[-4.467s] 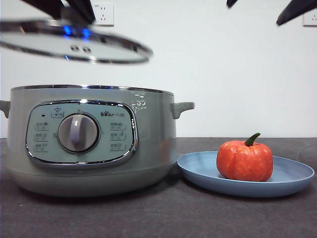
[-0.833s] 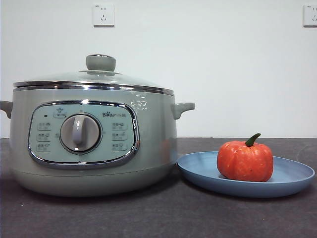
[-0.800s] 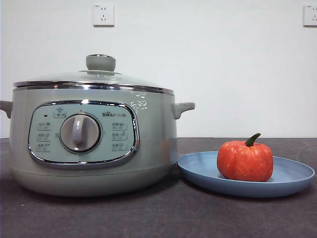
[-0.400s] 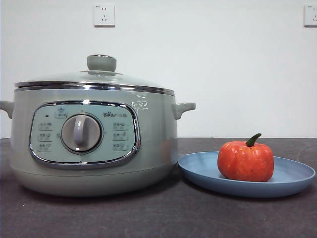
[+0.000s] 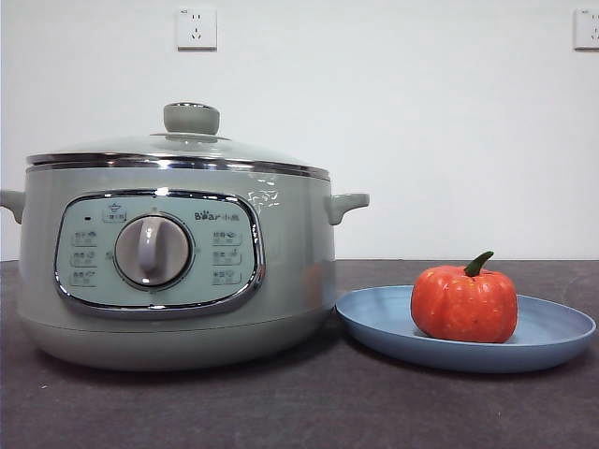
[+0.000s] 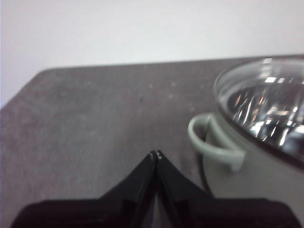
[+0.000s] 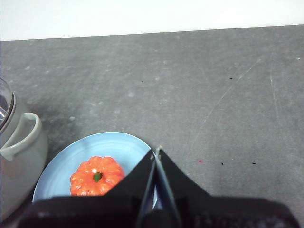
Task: Take the pumpkin out from the steamer,put the pumpkin in the blue plate,close the lid
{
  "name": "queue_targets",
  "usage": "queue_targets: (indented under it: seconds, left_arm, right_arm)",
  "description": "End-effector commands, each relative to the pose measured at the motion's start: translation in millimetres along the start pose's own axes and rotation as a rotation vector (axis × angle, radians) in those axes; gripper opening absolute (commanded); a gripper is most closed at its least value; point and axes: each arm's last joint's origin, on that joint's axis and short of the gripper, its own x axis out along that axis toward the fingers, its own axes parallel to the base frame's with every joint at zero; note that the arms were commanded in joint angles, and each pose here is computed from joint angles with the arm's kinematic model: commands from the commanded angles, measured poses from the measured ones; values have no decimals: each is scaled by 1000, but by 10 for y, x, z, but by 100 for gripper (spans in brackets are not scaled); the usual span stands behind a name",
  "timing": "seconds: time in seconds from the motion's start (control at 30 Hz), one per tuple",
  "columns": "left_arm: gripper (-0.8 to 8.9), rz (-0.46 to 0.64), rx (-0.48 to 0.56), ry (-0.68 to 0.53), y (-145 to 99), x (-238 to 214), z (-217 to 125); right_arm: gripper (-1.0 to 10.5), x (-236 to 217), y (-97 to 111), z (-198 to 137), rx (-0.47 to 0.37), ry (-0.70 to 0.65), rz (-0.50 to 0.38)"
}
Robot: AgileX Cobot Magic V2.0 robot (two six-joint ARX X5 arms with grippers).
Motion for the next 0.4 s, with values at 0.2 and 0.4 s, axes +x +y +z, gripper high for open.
queue_targets:
  seconds: [0.2,0.4]
  left_arm:
    - [-4,11,-30,-27,6,44,-256]
    - [-4,28,-31,-37,21,58,-272]
  right_arm:
    - [-16,12,3,-21,7,3,0]
    - [-16,12,2,-29,3,10,-2]
